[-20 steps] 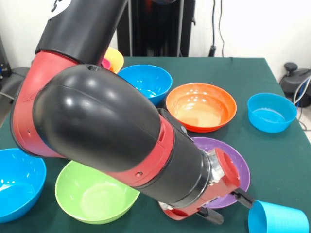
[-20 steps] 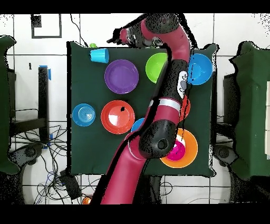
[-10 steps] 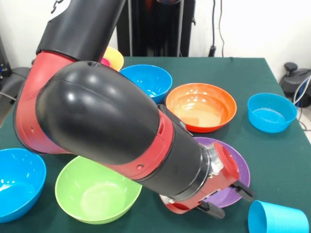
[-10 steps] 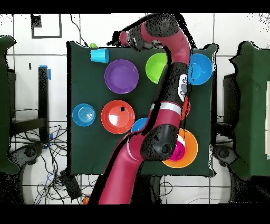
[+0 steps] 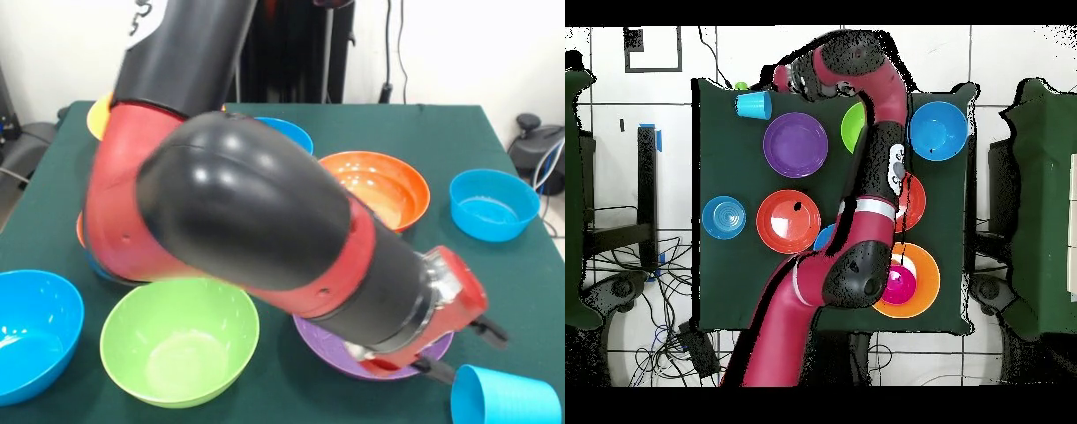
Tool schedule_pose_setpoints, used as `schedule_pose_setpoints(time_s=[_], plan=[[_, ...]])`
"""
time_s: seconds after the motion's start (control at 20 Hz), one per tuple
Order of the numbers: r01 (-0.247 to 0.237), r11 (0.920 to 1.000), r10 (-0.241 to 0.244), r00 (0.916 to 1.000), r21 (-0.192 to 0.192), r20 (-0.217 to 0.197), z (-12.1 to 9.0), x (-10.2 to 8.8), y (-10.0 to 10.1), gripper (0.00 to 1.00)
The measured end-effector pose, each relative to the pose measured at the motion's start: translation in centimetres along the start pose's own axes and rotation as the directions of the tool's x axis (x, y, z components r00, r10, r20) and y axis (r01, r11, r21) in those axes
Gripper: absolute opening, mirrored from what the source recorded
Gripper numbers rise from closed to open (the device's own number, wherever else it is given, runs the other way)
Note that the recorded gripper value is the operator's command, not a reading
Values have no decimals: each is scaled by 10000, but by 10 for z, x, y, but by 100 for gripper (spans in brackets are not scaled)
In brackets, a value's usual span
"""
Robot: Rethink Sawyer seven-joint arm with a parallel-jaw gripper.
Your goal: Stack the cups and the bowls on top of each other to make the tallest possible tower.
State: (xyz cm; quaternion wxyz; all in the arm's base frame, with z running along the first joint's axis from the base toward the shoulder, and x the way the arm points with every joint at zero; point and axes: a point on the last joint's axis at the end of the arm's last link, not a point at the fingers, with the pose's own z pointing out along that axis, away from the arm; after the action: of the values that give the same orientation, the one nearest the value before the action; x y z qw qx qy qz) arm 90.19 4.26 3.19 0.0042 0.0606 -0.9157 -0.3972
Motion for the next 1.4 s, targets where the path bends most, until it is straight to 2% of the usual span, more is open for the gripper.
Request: schedule_pose_setpoints(time_s=[0.15, 0.35, 0.5, 1.15, 1.4], plan=[[170, 9999, -170, 9999, -20, 0, 13, 0, 10, 100], [414, 9990, -414, 9991, 149, -3, 31, 1, 21, 100], [506, 9983, -503, 9987, 291, -110, 38, 5, 21, 100], [561, 9944, -525, 9977, 893, -430, 38, 16, -1, 100], [562, 9944, -527, 9978, 892, -412, 38, 17, -2, 100]])
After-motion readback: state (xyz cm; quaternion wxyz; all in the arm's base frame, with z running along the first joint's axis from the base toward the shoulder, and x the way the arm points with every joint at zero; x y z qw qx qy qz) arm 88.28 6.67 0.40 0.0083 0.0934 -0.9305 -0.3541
